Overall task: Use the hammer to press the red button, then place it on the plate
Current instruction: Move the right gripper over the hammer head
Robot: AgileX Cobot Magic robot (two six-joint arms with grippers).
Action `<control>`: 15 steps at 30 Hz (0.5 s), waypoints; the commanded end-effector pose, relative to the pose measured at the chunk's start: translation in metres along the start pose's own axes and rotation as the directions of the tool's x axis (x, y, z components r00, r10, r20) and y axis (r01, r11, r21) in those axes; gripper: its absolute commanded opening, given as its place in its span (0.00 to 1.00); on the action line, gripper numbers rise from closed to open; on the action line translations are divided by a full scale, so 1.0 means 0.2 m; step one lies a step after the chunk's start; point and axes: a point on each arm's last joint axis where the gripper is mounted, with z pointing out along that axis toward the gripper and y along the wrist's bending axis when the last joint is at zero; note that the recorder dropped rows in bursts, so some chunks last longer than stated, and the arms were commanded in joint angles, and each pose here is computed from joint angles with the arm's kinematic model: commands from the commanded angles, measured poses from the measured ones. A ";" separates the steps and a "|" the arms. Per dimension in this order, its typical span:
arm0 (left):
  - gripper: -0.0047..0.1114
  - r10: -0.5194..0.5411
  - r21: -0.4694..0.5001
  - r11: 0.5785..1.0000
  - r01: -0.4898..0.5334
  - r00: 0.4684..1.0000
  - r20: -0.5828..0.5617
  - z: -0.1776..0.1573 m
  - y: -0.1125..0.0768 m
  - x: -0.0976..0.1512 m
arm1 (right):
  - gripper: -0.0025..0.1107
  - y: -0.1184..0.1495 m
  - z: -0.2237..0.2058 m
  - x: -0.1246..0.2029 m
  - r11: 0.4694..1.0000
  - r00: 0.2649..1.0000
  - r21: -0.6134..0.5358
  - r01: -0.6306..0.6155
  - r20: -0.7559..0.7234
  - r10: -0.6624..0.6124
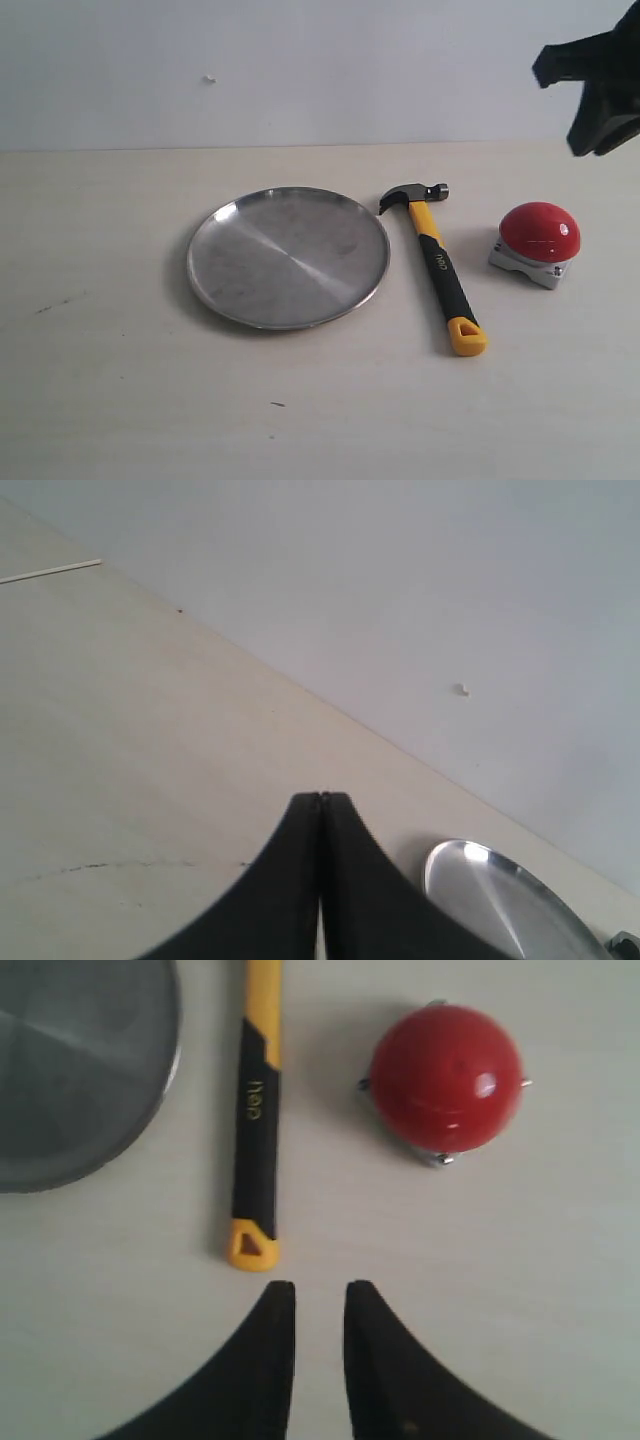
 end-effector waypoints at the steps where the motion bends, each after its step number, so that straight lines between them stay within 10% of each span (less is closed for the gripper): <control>1: 0.04 0.003 0.010 1.000 -0.003 1.000 0.009 0.00 0.00 -0.01 | 0.36 0.03 0.15 -0.04 0.996 0.996 -0.081 -0.028 -0.082 0.021; 15: 0.04 0.003 0.010 1.000 -0.003 1.000 0.009 0.00 0.00 -0.01 | 0.43 0.09 0.39 -0.12 0.982 0.992 -0.174 -0.070 -0.116 0.050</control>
